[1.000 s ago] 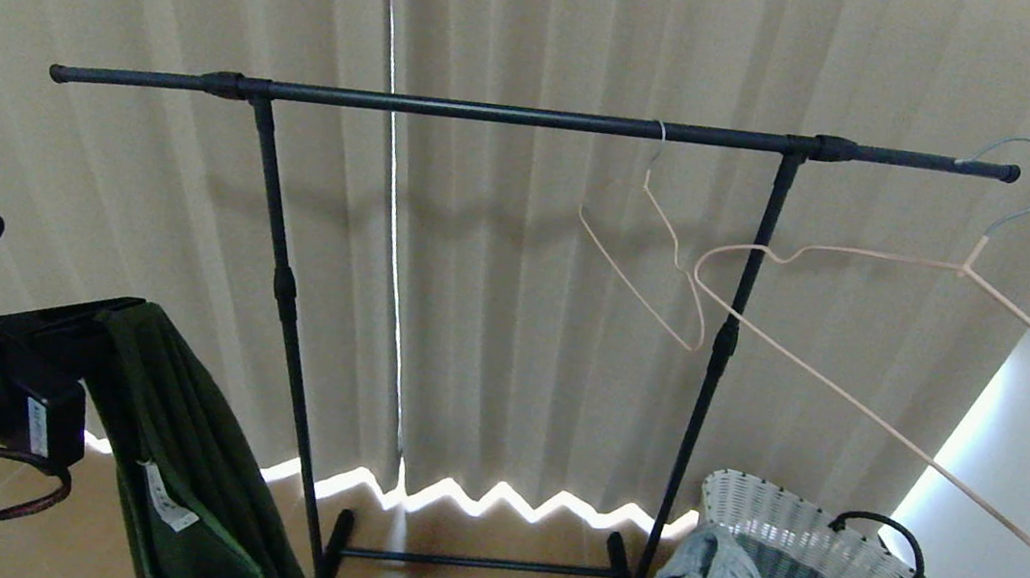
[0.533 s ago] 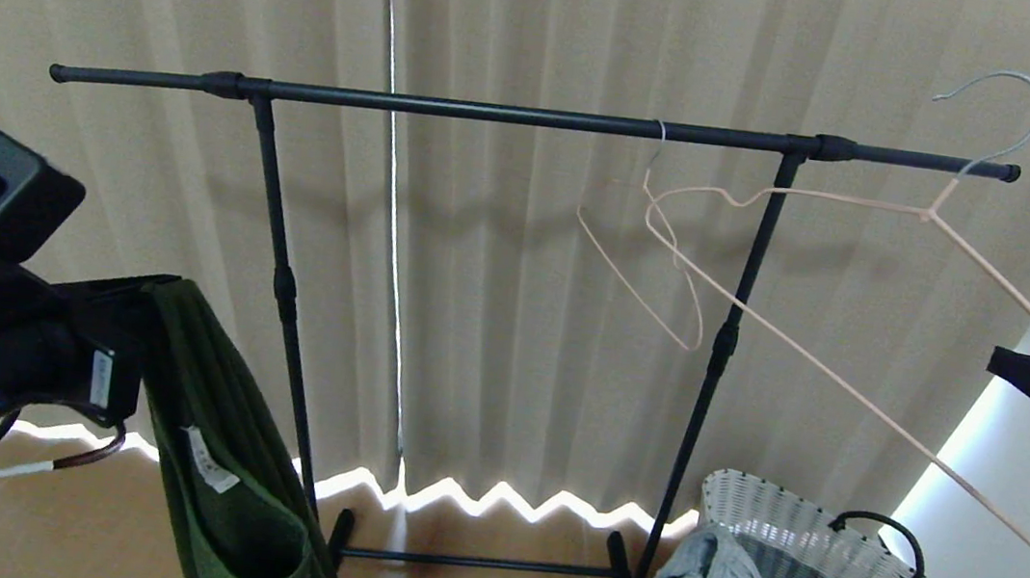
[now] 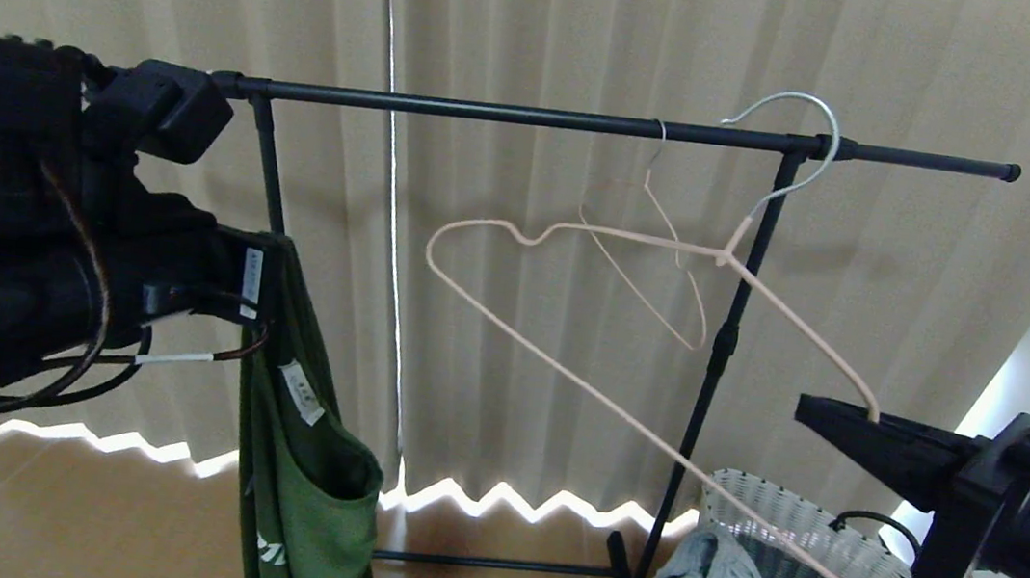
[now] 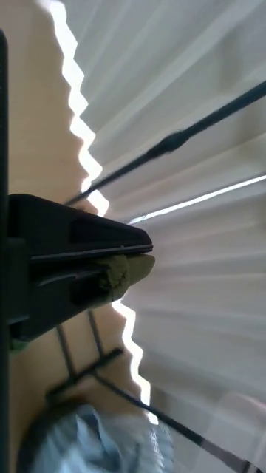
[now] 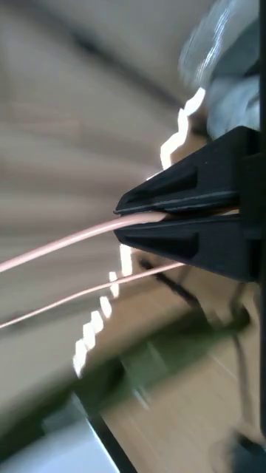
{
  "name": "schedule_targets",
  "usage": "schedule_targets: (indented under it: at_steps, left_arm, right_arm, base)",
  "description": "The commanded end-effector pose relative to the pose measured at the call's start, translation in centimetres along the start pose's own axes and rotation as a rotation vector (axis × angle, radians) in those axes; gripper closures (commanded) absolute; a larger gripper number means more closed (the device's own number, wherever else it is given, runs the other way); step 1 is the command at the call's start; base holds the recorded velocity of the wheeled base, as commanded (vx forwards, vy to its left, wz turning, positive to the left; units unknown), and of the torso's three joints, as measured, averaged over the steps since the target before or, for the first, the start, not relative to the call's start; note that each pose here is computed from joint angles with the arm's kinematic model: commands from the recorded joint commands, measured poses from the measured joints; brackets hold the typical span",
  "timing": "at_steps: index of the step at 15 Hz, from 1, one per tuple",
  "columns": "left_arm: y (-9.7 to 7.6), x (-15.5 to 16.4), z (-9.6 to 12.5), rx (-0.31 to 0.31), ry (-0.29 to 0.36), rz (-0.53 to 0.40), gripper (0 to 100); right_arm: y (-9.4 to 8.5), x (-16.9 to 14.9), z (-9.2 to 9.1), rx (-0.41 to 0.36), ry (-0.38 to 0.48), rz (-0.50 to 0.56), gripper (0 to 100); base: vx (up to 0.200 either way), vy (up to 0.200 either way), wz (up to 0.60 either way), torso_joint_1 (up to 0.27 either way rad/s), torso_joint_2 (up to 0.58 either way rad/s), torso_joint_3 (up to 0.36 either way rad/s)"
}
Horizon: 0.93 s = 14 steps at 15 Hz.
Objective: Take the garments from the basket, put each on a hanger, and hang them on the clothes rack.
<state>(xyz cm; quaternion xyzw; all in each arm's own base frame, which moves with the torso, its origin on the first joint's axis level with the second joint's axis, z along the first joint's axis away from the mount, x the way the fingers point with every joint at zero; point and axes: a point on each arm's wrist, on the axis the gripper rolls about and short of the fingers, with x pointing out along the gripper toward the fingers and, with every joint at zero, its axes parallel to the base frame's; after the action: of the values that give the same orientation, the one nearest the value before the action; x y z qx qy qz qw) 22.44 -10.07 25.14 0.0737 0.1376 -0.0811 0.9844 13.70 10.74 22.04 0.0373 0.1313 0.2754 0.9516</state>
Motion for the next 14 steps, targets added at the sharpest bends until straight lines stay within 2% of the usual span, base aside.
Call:
schedule_targets:
  at_steps: [1,6,14]
  left_arm:
    - [-1.1,2.0,1.5,-0.045,0.004,0.024,100]
    - [-1.3,3.7,1.9,-0.044,0.009,0.158,100]
    - [-1.9,3.4,1.7,-0.038,0.012,0.151,100]
  right_arm:
    - [1.0,1.1,-0.8,-0.018,0.043,0.054,100]
    - [2.3,1.7,-0.8,-0.031,0.028,0.129,100]
    - [3.1,3.5,-0.8,-0.043,0.060,0.138,100]
  base:
    - [0.000,0.000,0.00,0.000,0.00,0.000]
    - [0.000,0.000,0.00,0.000,0.00,0.000]
    - [0.000,0.000,0.00,0.000,0.00,0.000]
